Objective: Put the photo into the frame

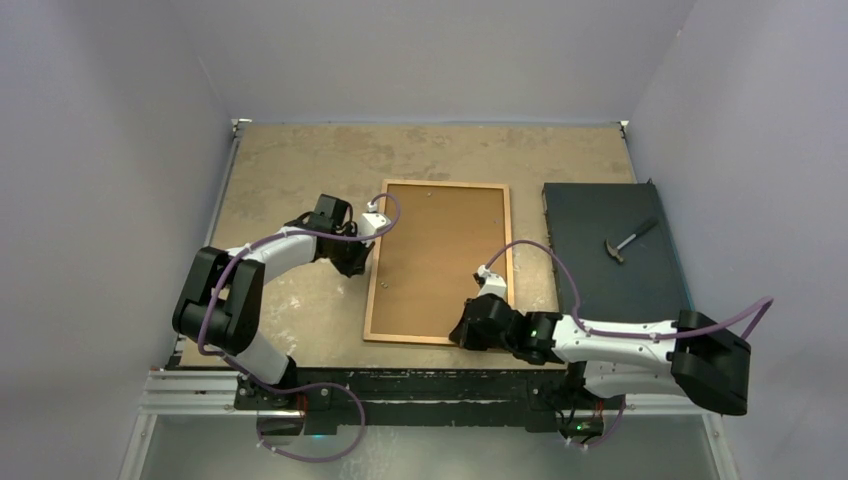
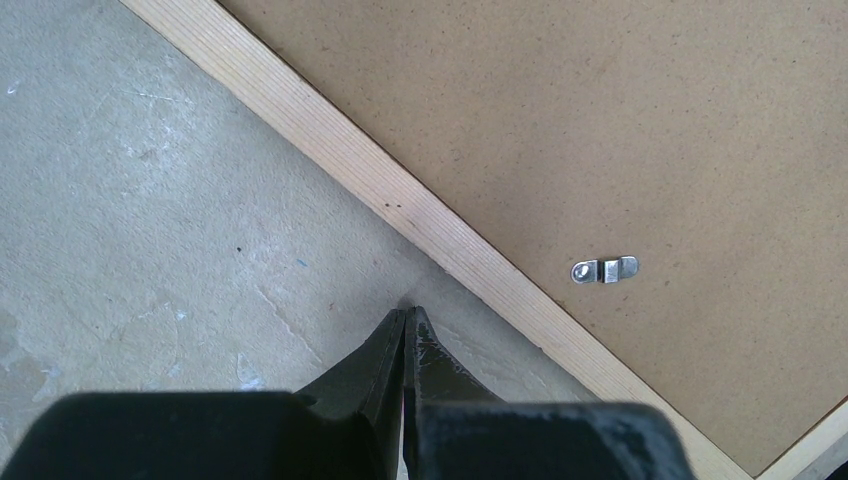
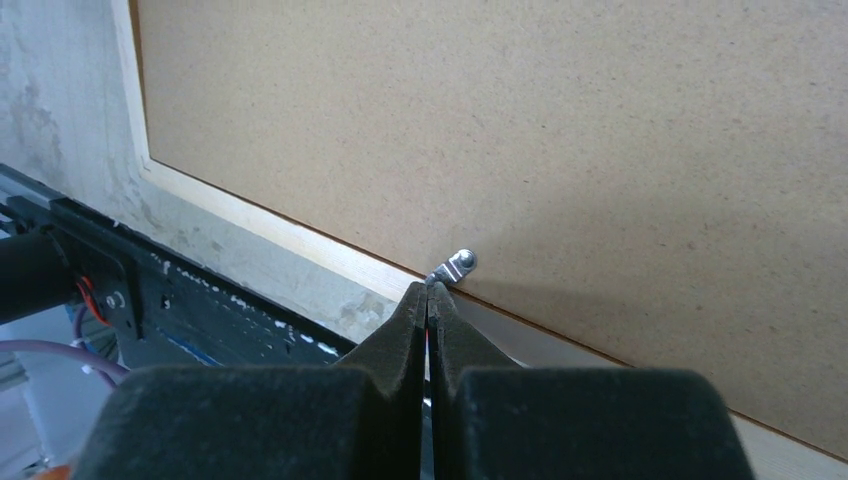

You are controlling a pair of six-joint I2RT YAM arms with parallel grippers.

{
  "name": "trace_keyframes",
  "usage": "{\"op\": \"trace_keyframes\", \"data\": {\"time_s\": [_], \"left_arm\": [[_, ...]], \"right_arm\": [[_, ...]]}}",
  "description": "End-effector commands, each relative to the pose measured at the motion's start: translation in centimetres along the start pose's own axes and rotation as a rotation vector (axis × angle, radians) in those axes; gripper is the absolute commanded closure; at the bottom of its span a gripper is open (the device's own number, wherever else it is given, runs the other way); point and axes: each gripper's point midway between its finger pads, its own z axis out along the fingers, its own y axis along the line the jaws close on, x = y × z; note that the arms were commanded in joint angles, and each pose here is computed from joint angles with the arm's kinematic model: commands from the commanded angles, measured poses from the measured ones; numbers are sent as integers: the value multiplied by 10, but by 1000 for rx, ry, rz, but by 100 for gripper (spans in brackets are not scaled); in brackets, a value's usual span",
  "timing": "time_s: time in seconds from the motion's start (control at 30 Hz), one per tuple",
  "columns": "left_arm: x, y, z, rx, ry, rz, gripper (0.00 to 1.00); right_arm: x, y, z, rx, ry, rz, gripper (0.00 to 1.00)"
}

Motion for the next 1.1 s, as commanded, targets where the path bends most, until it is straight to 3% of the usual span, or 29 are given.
{"op": "trace_keyframes", "data": {"time_s": [0.0, 0.67, 0.93, 1.07], "left_arm": [[-7, -2, -2, 1, -29, 41, 100], [-1, -10, -6, 13, -27, 68, 100], [-11, -10, -13, 17, -45, 71, 100], [-19, -13, -16, 30, -68, 52, 100]], "right_arm": [[2, -9, 7, 37, 3, 7, 100], [-18, 19, 16, -25, -58, 15, 100], [-52, 82, -3, -167, -111, -28, 100], [-72, 105, -5, -194, -155, -76, 77]]}}
